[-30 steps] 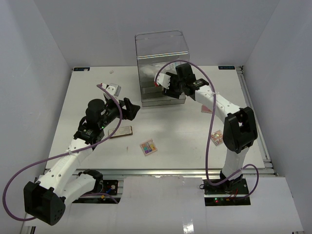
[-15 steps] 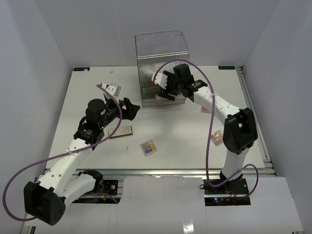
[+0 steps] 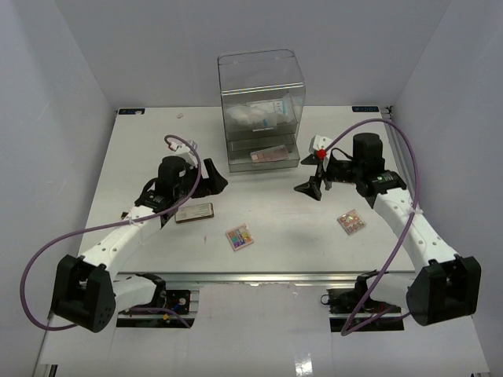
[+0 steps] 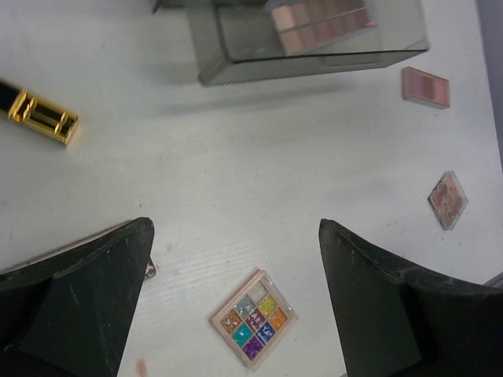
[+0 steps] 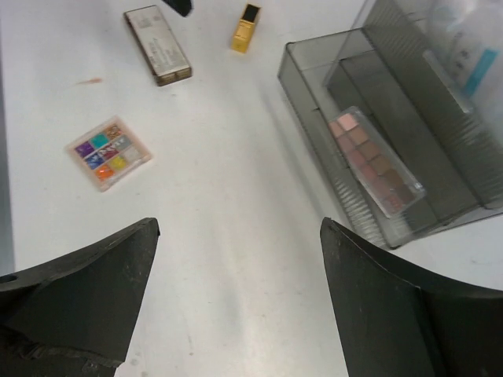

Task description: Organize the makeup

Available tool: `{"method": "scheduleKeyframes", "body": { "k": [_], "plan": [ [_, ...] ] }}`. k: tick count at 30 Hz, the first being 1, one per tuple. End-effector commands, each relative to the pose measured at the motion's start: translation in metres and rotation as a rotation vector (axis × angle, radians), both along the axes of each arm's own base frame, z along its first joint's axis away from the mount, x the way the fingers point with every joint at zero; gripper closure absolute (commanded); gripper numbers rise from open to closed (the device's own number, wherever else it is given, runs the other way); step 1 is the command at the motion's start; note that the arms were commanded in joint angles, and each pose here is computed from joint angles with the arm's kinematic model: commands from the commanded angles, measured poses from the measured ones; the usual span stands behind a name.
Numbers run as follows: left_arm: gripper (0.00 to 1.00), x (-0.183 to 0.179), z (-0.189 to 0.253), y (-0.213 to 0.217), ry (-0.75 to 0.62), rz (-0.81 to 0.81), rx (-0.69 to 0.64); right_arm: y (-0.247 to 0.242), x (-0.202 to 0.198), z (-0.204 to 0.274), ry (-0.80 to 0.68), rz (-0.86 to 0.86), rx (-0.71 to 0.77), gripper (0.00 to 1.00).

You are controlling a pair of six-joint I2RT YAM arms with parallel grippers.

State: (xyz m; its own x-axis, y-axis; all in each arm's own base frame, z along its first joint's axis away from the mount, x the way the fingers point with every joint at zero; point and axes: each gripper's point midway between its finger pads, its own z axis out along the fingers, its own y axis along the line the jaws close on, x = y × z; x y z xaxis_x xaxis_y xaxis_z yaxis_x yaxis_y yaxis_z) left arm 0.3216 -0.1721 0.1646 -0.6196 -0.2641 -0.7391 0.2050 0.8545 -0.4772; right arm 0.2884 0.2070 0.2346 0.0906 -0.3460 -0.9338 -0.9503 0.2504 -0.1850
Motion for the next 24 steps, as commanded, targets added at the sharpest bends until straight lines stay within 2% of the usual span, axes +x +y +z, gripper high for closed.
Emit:
{"method": "scheduleKeyframes", "body": {
  "k": [1, 3, 7, 14, 24],
  "plan": [
    [0.02, -0.012, -0.043, 0.035, 0.341, 0.400, -0.128, -0.001, -0.024, -0.009, 0.058, 0.041, 0.098, 0.10],
    [0.02, -0.029, -0.067, 0.054, 0.503, 0.547, -0.099, -0.007, -0.021, -0.013, 0.064, 0.009, 0.106, 0.10],
    [0.02, -0.035, -0.083, 0.081, 0.645, 0.773, -0.101, -0.015, -0.013, -0.007, 0.053, -0.046, 0.105, 0.10],
    [0.02, -0.032, -0.112, 0.094, 0.777, 0.983, -0.157, -0.021, -0.017, -0.005, 0.002, -0.056, 0.103, 0.10],
    [0.04, -0.006, -0.128, 0.099, 0.829, 1.090, -0.194, -0.033, -0.015, 0.000, -0.063, -0.098, 0.088, 0.10]
  ]
}}
